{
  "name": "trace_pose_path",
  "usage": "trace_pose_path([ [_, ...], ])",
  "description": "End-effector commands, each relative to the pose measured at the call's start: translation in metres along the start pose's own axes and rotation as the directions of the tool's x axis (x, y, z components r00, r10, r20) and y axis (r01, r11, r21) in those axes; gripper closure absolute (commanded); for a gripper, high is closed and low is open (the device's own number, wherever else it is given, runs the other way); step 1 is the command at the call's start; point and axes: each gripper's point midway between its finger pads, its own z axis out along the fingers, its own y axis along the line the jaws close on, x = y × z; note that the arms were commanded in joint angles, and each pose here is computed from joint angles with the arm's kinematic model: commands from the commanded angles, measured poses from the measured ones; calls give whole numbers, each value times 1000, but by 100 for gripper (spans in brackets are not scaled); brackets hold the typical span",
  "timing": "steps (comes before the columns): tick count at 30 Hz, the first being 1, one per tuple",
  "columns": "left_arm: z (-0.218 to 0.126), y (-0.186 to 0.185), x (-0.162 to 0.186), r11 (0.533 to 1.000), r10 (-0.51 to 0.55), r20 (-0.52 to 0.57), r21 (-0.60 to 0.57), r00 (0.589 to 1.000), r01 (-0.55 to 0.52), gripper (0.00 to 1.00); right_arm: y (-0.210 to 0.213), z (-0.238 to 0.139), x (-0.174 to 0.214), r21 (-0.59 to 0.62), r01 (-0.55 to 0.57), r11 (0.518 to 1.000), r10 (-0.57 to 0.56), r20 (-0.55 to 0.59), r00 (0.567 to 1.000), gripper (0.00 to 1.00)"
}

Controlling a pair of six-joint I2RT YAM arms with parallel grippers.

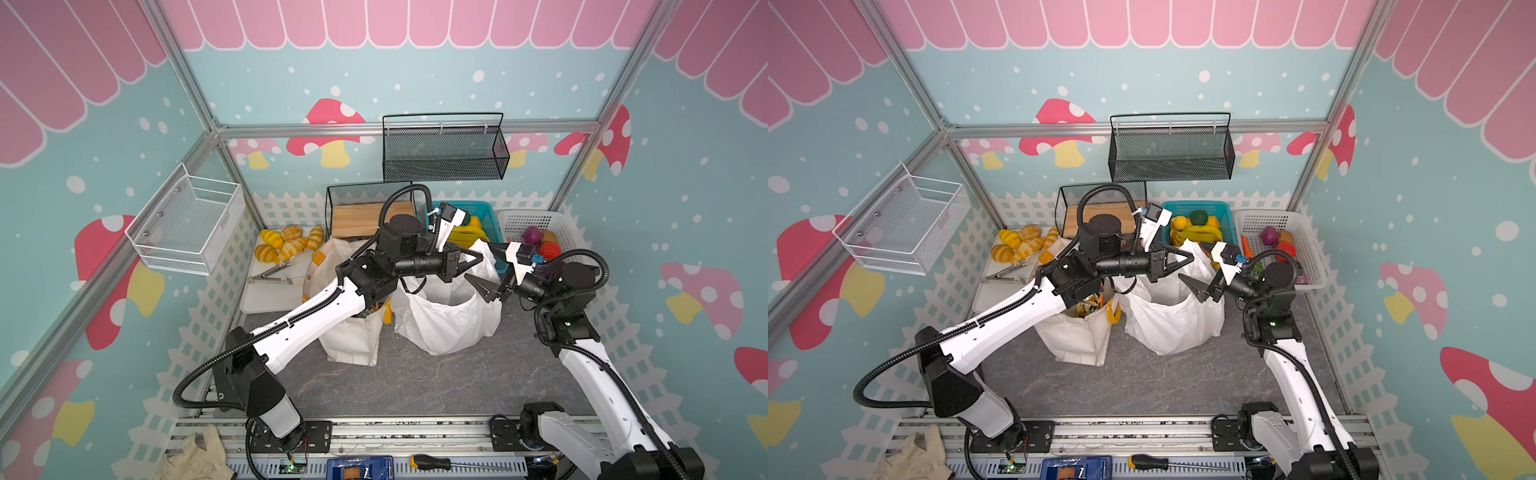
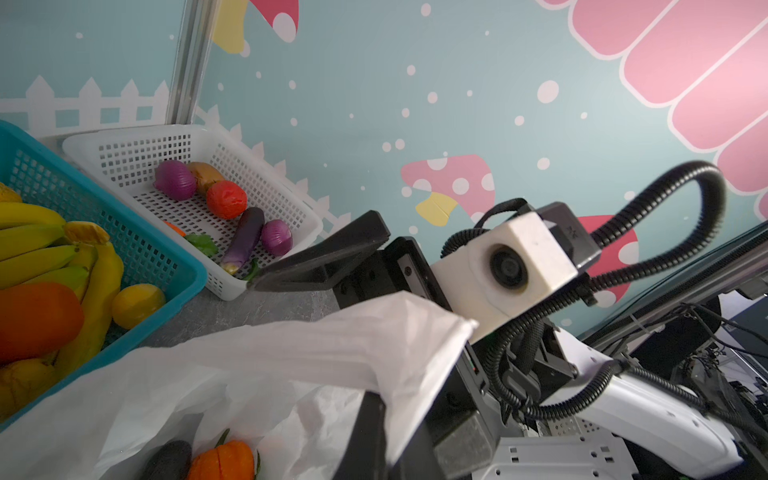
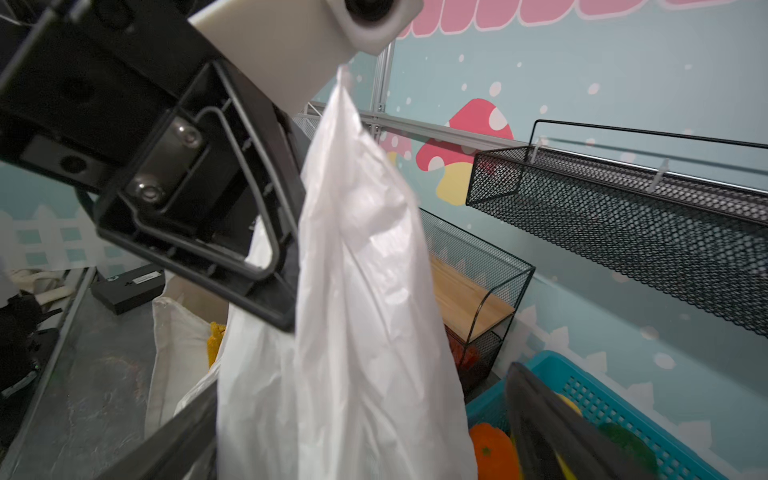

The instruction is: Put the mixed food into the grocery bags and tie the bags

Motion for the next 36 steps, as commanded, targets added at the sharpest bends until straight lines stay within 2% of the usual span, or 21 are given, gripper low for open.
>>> trace_pose_path([
  [1, -1, -8, -1, 998, 31, -33, 58, 999, -29, 100, 26, 4, -1, -245, 0, 970, 5, 20, 1000, 23],
  [5, -3, -9, -1, 997, 28, -38, 75, 999, -25, 100, 38, 3, 13, -354, -59, 934, 71, 22, 997, 43],
  [10, -5, -5, -4, 997, 23, -34, 73, 999, -21, 100, 39, 2, 32, -332, -137, 933, 146, 4, 989, 82],
  [18, -6, 13, -3, 997, 45, -10, 67, 999, -44, 100, 26, 4, 73, -177, -308, 935, 301, -63, 952, 92],
  [26, 8, 21, 1, 988, 117, 7, 102, 993, -117, 85, 20, 4, 77, -125, -295, 947, 286, -85, 954, 92],
  [31, 12, 21, -1, 981, 157, 8, 117, 988, -157, 69, 20, 4, 77, -123, -299, 946, 289, -87, 953, 93],
  [34, 14, 23, -1, 978, 176, -8, 111, 984, -174, 70, 21, 3, 77, -122, -297, 947, 288, -87, 954, 93],
  [36, 16, 25, -1, 977, 186, -13, 104, 982, -184, 80, 21, 3, 77, -117, -297, 948, 288, -88, 954, 93],
])
